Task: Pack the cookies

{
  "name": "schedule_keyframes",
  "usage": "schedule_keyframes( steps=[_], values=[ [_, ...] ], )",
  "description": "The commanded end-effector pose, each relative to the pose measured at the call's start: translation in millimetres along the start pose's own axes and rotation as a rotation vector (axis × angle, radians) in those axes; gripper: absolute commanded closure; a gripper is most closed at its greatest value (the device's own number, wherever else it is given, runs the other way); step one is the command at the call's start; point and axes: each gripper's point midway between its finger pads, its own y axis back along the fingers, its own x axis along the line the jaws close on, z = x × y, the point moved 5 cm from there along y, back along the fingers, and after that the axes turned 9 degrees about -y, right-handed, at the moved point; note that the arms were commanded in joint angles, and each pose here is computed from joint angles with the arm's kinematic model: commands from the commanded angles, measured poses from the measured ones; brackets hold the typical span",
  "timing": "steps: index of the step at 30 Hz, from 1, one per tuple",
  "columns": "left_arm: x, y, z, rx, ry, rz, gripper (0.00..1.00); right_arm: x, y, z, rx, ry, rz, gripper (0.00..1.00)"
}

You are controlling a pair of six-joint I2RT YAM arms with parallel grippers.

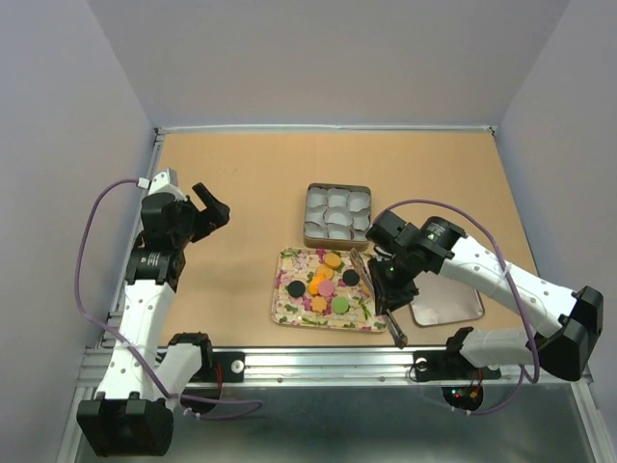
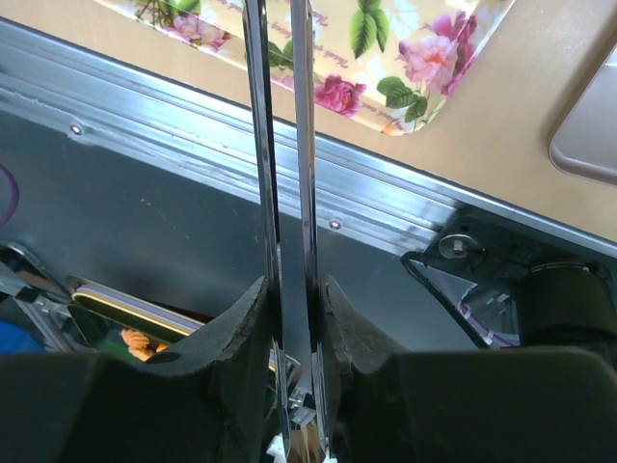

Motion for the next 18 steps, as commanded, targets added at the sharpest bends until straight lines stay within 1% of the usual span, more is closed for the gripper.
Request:
schedule_keyframes(
  steps=[1, 2, 8, 16, 18],
  values=[
    [-2, 14, -6, 0.012, 0.016, -0.019, 0.01, 11, 2, 10, -0.011, 0.056, 0.021, 0.71],
    [-2, 16, -8, 0.013, 0.018, -0.017, 0.01, 10, 2, 12, -0.013, 0.063, 0.006, 0.68],
    [-2, 31, -8, -0.008, 0.008, -0.018, 0.01, 9, -1, 22, -0.021, 0.085, -0.069, 0.62],
    [0, 29, -8, -0.005, 0.002, -0.008, 0.01, 10, -3, 26, -0.009, 0.078, -0.089, 0.60],
    [0, 28, -9, -0.005, 0.002, -0.009, 0.01, 9, -3, 26, -0.008, 0.081, -0.106, 0.58]
  ],
)
